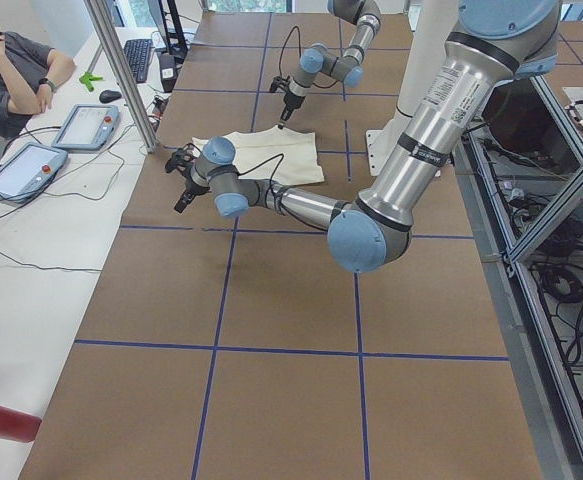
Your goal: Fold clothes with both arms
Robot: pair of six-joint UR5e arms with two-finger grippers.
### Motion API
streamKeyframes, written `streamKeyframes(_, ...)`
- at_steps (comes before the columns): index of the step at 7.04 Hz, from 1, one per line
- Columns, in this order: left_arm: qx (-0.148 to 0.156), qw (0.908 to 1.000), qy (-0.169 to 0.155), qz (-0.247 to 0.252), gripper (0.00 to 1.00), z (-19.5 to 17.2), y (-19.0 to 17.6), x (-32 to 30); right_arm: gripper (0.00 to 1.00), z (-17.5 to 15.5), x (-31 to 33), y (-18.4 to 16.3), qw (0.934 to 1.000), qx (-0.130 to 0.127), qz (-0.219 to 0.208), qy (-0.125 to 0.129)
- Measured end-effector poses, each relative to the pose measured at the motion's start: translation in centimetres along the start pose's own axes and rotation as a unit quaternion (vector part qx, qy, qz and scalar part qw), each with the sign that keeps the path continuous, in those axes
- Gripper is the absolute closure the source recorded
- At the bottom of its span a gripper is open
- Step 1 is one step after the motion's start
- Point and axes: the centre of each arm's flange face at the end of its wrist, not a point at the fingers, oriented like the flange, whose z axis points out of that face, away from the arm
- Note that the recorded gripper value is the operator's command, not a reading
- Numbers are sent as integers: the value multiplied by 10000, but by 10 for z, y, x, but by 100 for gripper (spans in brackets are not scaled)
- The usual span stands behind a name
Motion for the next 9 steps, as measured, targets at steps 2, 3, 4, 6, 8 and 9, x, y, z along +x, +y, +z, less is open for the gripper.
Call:
streamKeyframes(2,11,10000,18,9,0,-2,-1,1,0,-13,13,9,10000,39,-50,-76)
streamKeyframes(3,-45,9999,123,20,0,-8,5,3,0,-31,12,12,9998,-13,-167,-140)
streamKeyframes(4,-211,9992,332,23,0,-23,25,0,0,-54,8,15,9986,-163,-486,-132)
streamKeyframes(6,-694,9966,429,-73,0,-72,78,-13,0,-83,3,19,9945,-306,-991,-135)
streamKeyframes(8,-1234,9923,109,-49,0,-115,100,-9,0,-92,-6,30,9930,-215,-1137,-228)
streamKeyframes(9,-1345,9909,29,-3,0,-127,106,-8,1,-92,-12,43,9919,-149,-1238,-231)
